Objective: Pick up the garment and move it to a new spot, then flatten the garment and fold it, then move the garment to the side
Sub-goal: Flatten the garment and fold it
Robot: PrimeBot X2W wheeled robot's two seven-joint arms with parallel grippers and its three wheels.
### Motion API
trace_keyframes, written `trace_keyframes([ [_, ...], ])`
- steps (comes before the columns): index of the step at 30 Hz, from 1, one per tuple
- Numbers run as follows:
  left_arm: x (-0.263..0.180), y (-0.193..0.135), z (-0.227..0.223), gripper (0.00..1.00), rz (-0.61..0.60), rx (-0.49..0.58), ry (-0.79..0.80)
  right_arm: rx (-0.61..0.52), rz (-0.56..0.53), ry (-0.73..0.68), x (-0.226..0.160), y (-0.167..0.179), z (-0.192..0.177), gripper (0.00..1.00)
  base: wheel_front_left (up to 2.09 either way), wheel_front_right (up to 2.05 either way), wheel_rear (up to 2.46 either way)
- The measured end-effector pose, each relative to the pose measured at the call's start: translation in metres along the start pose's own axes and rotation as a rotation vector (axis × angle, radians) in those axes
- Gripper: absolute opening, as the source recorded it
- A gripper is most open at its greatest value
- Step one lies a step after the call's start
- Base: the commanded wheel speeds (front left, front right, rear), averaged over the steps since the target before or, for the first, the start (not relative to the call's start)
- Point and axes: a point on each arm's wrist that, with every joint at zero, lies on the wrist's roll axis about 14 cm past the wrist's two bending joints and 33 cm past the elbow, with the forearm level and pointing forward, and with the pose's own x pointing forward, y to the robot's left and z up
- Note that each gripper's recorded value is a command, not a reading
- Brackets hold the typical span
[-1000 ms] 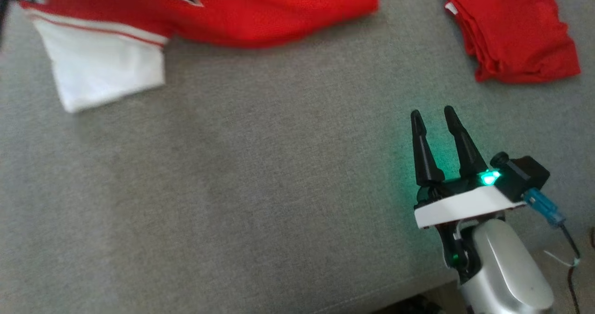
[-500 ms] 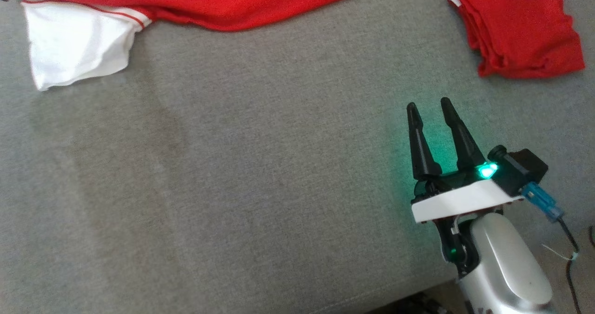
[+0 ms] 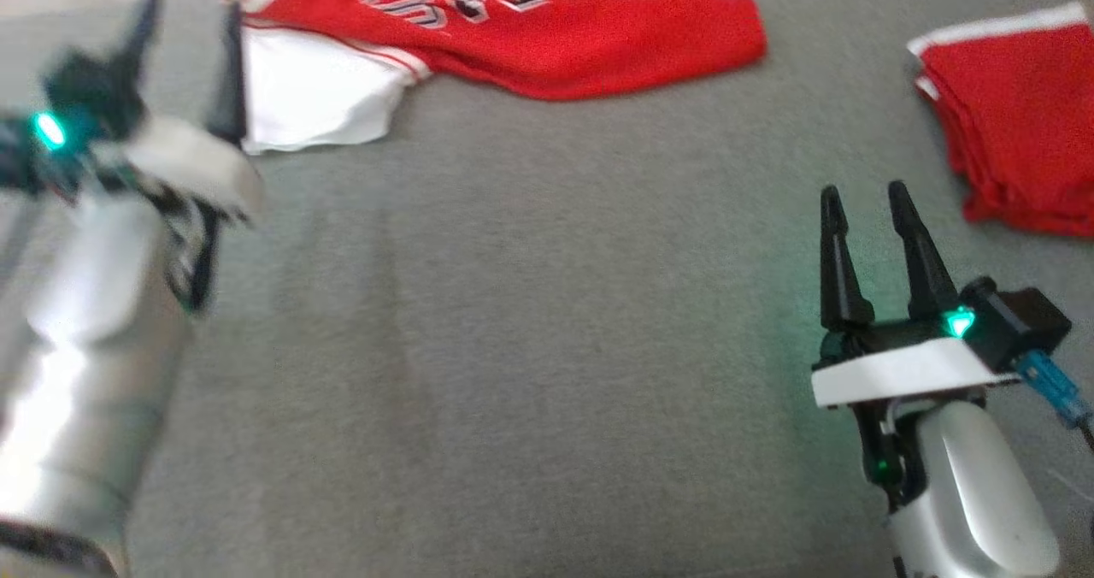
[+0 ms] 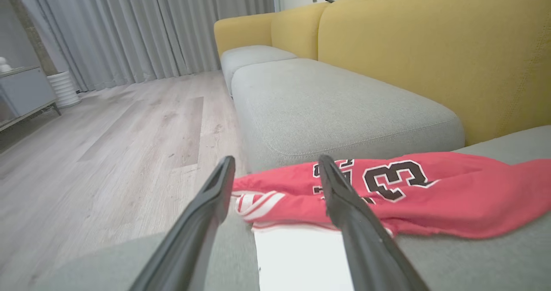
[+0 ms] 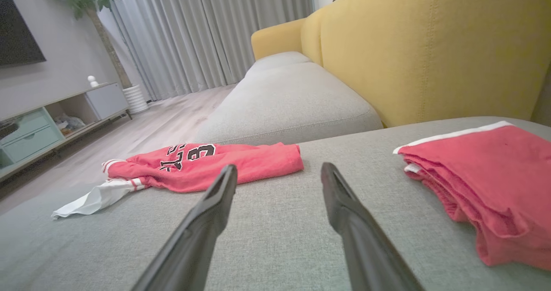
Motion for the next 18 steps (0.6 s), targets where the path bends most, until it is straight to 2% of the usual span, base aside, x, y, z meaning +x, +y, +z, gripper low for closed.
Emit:
trace_keyframes([
  [10,-0.148,-0.021,-0.068,1.0,0.15,-0.117,0.072,0.004,0.1,-0.034,-0.005,0.038,0.012,1.0,0.0,0.0,0.0],
  [14,-0.177,-0.033,-0.079,1.0,0.18,-0.152,0.09,0.006,0.127,-0.028,-0.008,0.048,0.01,1.0,0.0,0.0,0.0],
  [18,-0.179,-0.032,-0.081,1.0,0.193,-0.16,0.09,0.006,0.134,-0.004,-0.013,0.05,0.002,1.0,0.0,0.0,0.0],
])
